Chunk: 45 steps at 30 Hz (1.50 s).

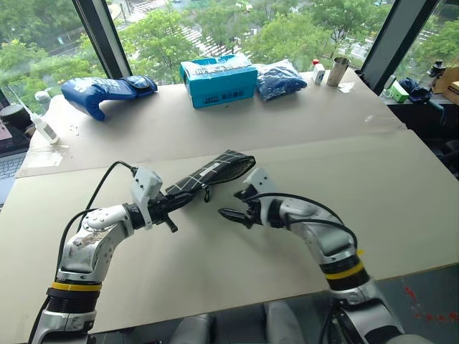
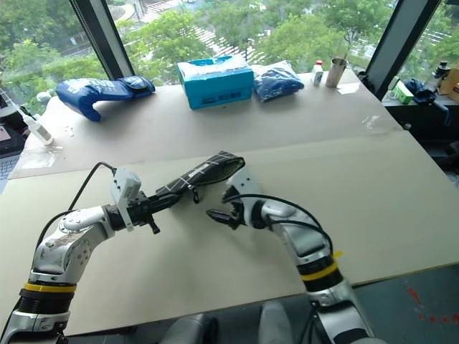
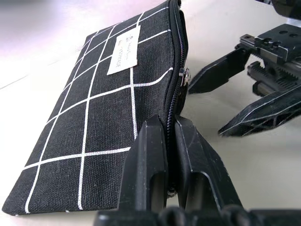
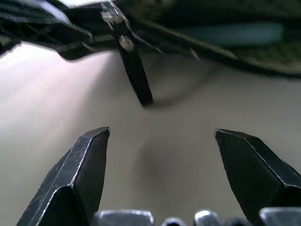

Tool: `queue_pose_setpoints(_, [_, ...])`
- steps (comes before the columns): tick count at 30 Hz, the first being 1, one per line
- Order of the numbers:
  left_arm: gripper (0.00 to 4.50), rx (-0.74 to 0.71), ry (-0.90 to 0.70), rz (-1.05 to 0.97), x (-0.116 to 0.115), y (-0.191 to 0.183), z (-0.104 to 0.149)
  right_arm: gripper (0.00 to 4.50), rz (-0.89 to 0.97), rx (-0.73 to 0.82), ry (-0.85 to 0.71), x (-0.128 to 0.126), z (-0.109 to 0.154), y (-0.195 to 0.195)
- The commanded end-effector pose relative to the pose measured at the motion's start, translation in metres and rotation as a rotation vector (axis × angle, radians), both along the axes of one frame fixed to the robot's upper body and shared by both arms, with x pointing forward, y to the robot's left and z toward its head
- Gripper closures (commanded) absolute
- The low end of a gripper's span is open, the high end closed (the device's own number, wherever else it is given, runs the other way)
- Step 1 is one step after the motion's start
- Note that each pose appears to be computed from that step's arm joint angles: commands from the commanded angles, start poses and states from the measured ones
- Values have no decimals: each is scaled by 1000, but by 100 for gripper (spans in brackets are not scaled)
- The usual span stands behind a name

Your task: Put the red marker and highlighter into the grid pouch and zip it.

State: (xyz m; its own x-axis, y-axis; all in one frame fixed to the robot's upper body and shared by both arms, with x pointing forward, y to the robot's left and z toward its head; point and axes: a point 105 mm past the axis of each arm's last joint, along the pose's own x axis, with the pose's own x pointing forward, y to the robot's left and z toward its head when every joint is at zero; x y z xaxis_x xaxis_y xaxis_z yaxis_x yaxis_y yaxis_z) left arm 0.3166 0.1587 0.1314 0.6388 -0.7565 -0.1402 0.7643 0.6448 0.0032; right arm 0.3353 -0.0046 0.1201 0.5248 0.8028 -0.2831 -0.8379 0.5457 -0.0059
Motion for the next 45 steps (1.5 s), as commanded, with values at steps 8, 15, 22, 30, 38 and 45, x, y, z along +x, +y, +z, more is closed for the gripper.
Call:
queue_pose_setpoints(8, [450, -33, -44, 7, 1, -1, 13, 56, 48, -24, -56, 7, 10, 26])
queue_pose_setpoints(15, [450, -39, -42, 5, -1, -4, 12, 262, 37, -3, -66, 16, 14, 37])
queue_pose_setpoints(22, [450, -40, -39, 10, -1, -3, 9, 446, 59, 1, -79, 13, 17, 27])
queue_pose_setpoints(30, [450, -43, -37, 10, -1, -4, 8, 446, 136, -55, -116, -2, 28, -19])
queue_pose_setpoints(38, [450, -43, -39, 6, -1, -4, 7, 446, -96, -366, -136, 24, 18, -152])
queue_pose_setpoints(45, [450, -40, -62, -9, 2, -4, 8, 399, -145, -339, -157, 31, 28, -170])
